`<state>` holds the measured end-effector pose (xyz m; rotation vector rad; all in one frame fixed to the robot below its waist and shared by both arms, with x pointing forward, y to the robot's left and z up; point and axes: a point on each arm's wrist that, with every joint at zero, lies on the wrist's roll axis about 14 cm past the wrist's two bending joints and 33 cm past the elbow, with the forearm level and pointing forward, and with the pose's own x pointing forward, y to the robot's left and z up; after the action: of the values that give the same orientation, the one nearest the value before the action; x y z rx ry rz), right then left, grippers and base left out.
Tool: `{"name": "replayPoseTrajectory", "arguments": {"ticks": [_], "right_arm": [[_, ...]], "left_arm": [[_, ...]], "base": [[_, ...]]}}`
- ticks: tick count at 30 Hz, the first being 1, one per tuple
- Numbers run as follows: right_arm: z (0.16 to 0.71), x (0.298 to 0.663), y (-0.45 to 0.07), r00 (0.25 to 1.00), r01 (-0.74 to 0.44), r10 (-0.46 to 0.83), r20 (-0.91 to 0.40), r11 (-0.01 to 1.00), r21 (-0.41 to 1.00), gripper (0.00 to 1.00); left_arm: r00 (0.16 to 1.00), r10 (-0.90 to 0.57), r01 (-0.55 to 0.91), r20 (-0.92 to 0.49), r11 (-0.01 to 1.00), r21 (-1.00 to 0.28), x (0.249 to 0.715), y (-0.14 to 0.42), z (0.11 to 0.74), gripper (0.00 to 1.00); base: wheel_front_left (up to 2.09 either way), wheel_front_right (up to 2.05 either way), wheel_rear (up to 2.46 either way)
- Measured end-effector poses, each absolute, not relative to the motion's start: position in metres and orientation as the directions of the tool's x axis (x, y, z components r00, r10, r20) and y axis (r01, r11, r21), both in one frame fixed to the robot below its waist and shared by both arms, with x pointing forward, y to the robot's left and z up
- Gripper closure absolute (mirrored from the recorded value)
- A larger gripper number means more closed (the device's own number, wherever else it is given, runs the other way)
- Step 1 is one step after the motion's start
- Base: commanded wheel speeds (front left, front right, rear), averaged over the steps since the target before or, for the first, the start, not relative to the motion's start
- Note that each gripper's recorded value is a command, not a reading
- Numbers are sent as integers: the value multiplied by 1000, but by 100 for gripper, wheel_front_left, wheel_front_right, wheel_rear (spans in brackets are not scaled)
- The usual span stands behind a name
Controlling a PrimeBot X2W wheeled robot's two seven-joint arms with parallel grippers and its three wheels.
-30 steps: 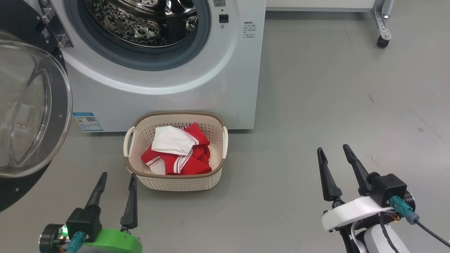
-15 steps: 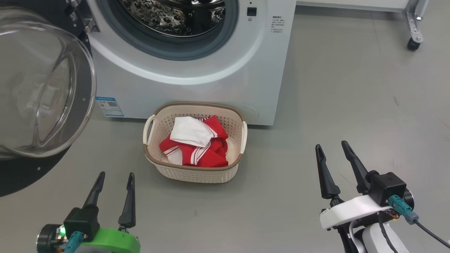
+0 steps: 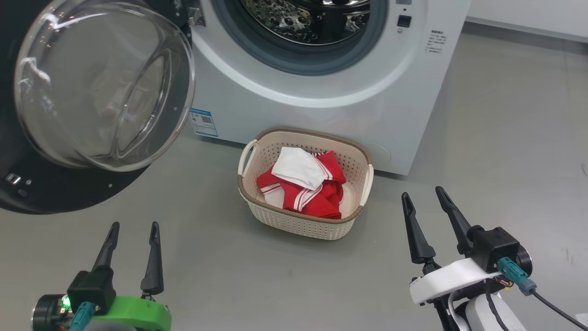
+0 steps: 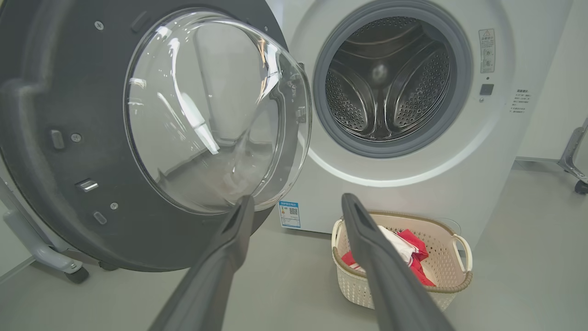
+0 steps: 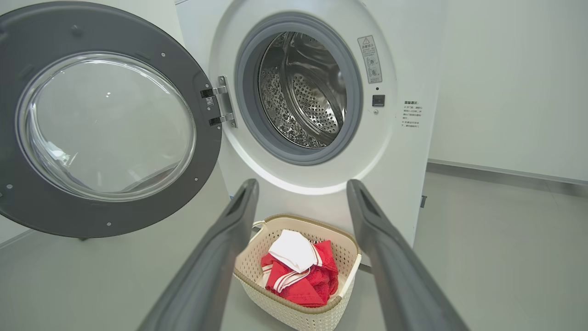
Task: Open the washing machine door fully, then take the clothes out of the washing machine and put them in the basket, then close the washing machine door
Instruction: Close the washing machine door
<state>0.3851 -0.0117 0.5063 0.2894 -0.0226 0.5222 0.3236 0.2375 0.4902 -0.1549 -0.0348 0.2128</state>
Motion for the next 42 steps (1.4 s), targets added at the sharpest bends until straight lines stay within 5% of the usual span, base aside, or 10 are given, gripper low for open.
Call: {"name": "replayPoseTrajectory", "arguments": {"ticks": [25,42], "right_arm": [[513,351,94,655,-743,747,112,610,275,0],[507,345,111,607,-777,789,96,564,280,0]], "left_arm": [[863,504,-495,24,855,-151,228,310,492,0],[832,553,-545,33,827,-138,215,319,497,0]], "base": [[0,0,0],[0,0,0]]}}
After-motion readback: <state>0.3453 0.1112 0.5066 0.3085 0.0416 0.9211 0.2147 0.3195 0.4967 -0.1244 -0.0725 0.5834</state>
